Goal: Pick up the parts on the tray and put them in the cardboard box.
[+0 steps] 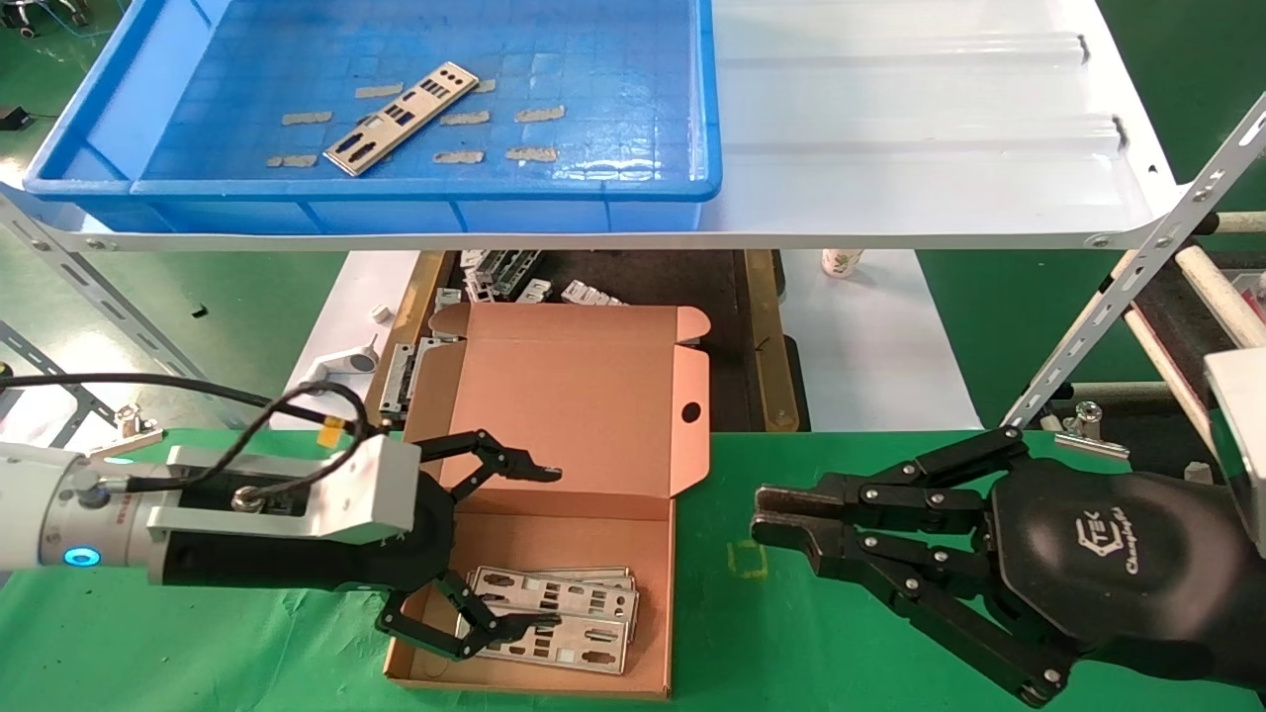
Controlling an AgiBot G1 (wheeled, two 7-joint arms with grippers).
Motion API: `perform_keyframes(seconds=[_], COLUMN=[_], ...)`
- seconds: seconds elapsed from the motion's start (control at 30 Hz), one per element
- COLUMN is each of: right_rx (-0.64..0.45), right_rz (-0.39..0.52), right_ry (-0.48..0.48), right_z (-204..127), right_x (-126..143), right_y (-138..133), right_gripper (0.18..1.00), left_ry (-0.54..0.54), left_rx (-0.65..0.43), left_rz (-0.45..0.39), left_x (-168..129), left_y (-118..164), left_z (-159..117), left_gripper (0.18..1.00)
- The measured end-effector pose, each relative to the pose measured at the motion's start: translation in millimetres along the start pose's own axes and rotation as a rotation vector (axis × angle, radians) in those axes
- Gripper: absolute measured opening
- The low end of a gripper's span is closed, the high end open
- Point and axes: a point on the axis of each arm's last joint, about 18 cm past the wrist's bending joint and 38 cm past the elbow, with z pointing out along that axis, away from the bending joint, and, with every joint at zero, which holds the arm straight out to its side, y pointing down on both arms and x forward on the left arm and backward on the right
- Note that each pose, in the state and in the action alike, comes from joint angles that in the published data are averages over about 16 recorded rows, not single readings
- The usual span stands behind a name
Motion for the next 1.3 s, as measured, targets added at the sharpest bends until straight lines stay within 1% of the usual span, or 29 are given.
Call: perform_keyframes(seconds=[0.13, 0.37, 0.57, 0.67, 0.77, 0.9, 1.1, 1.3], right_rx=[0.0, 0.0, 0.0, 0.0, 0.0, 0.0, 0.0, 0.0], right_rz=[0.0, 0.0, 0.0, 0.0, 0.0, 0.0, 0.0, 0.0], right_ry=[0.0, 0.0, 0.0, 0.0, 0.0, 0.0, 0.0, 0.0], right_z=[0.0, 0.0, 0.0, 0.0, 0.0, 0.0, 0.0, 0.0], right_x=[0.0, 0.0, 0.0, 0.0, 0.0, 0.0, 0.0, 0.0], right_y=[0.0, 0.0, 0.0, 0.0, 0.0, 0.0, 0.0, 0.0], right_gripper=[0.254, 0.34, 0.447, 0.521, 0.577, 0.685, 0.813, 0.912], left_ry=[-0.007, -0.016, -0.021, -0.022, -0.023, -0.023, -0.022, -0.017], left_rx=[0.036, 0.097, 0.147, 0.171, 0.193, 0.223, 0.264, 0.301], left_rz=[-0.025, -0.065, -0.097, -0.111, -0.125, -0.142, -0.165, -0.185], left_x=[3.5, 9.6, 15.2, 18.1, 21.1, 25.2, 31.7, 38.7], left_y=[-6.5, -17.9, -27.8, -32.8, -37.8, -44.4, -54.4, -64.4], left_z=[-4.5, -13.5, -22.2, -26.9, -31.7, -38.3, -48.5, -59.1], left_gripper=[0.995, 1.001, 1.001, 1.001, 1.001, 1.001, 1.001, 1.001])
